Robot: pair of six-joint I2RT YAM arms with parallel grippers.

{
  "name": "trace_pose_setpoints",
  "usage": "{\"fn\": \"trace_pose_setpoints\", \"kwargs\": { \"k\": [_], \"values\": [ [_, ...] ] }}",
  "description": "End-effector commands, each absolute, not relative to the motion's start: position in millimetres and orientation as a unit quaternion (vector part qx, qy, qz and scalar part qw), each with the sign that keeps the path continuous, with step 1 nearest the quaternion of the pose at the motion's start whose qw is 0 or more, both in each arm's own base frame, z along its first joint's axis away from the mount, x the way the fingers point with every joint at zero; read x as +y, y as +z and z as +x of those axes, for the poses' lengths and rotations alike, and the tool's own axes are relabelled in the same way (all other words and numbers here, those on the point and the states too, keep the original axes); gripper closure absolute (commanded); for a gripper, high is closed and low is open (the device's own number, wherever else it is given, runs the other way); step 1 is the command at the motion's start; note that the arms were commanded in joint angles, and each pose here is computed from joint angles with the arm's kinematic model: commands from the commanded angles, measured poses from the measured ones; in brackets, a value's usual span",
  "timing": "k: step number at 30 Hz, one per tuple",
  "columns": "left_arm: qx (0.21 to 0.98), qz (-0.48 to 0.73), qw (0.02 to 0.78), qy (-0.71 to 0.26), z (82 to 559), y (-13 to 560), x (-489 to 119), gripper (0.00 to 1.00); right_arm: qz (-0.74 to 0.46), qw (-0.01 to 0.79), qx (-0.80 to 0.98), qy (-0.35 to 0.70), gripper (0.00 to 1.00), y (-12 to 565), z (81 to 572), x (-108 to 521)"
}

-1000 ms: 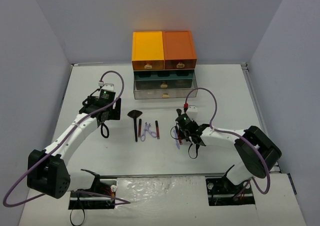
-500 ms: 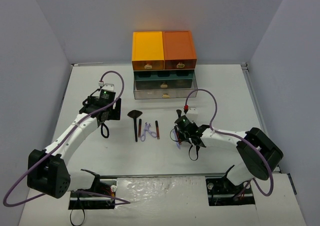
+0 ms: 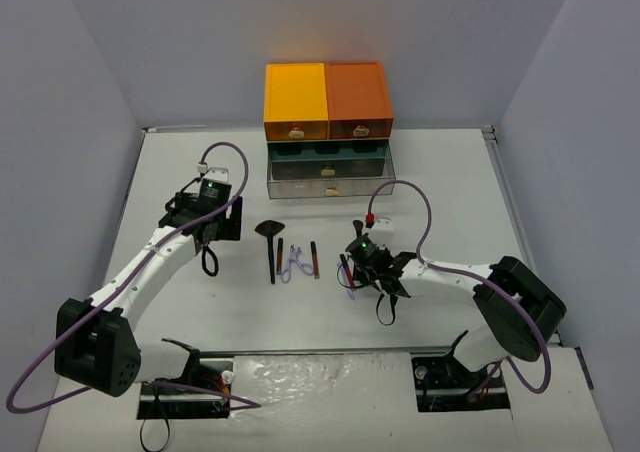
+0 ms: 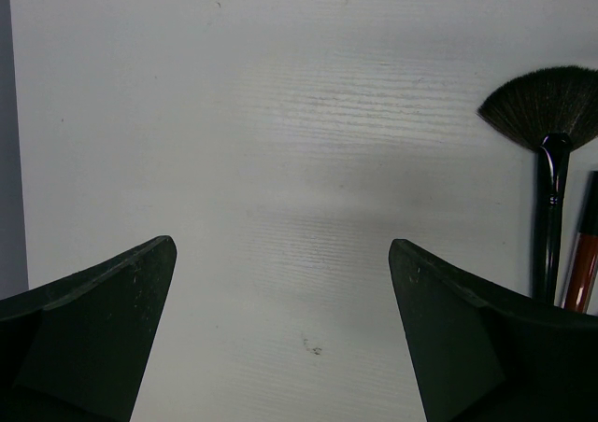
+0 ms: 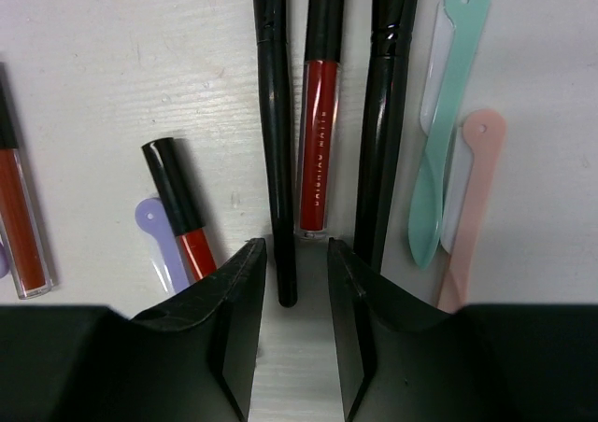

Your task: Organize the makeup

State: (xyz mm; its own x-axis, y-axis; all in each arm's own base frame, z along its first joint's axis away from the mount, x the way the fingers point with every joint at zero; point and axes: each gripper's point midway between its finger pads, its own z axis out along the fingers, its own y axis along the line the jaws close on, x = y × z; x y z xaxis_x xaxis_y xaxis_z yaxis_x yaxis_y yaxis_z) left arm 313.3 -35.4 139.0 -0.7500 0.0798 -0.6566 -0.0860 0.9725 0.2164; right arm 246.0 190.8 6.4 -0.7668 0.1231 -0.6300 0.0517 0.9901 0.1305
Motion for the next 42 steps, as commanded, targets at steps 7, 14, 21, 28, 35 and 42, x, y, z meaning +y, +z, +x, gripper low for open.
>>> {"fn": "trace_pose_setpoints", "kwargs": {
  "k": [7,14,21,28,35,42],
  "values": [
    [0.913,-0.024,0.392,0.107,332.1,163.3,-38.2,0.03,0.028,0.292,0.956,0.016,0.78,-8.6,216.3,179.0],
    [0.914,-0.025,0.391,0.107,332.3,163.0,-38.3,0.03,0.02,0.294,0.955,0.014,0.91,-6.9,214.6,182.3],
    [0.913,-0.025,0.392,0.108,332.3,163.5,-37.9,0.03,-0.004,0.326,0.945,0.022,1.0,17.1,221.8,195.3],
    [0.913,-0.025,0.393,0.11,332.5,163.8,-37.5,0.03,-0.017,0.388,0.92,0.058,1.0,82.1,237.3,208.0],
    [0.912,-0.026,0.394,0.111,332.4,165.4,-36.6,0.03,-0.127,0.431,0.886,0.113,1.0,163.2,238.2,226.4],
    [0.909,-0.028,0.4,0.111,332.2,169.2,-36.0,0.03,-0.285,0.43,0.845,0.138,1.0,210.4,224.6,239.2]
  ]
}}
